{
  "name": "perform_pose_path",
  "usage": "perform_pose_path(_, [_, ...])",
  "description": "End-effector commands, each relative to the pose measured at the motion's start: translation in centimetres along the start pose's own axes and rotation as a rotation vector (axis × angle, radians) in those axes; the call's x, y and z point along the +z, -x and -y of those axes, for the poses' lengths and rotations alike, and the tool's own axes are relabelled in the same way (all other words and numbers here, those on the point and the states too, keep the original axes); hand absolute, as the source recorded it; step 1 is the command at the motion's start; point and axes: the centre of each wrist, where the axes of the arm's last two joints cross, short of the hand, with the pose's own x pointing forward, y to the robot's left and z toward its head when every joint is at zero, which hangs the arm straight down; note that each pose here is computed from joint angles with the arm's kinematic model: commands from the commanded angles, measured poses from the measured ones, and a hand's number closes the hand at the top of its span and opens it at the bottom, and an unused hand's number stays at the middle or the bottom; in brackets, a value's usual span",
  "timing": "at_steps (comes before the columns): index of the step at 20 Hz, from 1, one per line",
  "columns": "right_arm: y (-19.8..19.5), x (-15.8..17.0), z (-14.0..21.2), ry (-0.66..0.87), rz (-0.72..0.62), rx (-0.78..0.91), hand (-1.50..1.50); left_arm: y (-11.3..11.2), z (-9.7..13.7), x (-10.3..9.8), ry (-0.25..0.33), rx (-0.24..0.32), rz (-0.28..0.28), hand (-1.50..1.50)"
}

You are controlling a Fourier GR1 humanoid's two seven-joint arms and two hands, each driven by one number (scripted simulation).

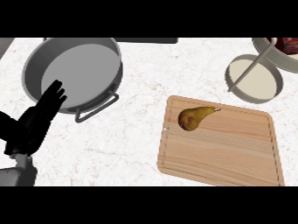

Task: Pick the cupcake from the cutting board and place it in the tiered basket

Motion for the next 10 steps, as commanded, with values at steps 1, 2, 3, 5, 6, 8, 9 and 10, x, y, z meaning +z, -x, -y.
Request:
perform_pose_path(1, [-1.8,1.4,4.5,0.118,0.007,-0.016,-1.5,0.6,0.4,0.0,0.005,-0.003,0.018,0.0])
perform_pose_path(2, [-2.8,2.3,6.5,0.128,0.002,0.003,-1.5,-0.1,0.0,0.0,-0.005,-0.008,0.019,0.0])
perform_pose_path(3, [-2.8,2.0,6.1,0.135,0.006,0.007,-1.5,1.1,2.1,-0.3,0.015,0.005,0.004,0.0])
perform_pose_path(5, [-2.9,3.3,8.1,0.157,0.002,-0.011,-1.5,0.7,0.0,-0.2,0.012,-0.004,0.01,0.0])
perform_pose_path(6, [-3.9,3.5,9.1,0.157,-0.003,-0.009,-1.5,0.1,0.3,-0.4,0.005,-0.008,0.019,0.0])
perform_pose_path(8, [-4.0,4.5,10.4,0.167,0.024,-0.009,-1.5,-0.4,0.5,-1.0,0.007,-0.002,0.009,0.0])
perform_pose_path(9, [-3.8,5.0,11.0,0.175,0.004,-0.003,-1.5,-0.5,0.6,-0.4,0.022,0.002,0.015,0.0])
perform_pose_path(10, [-5.7,5.0,11.9,0.174,0.018,0.024,-1.5,-0.9,0.5,-0.6,0.006,-0.017,0.022,0.0])
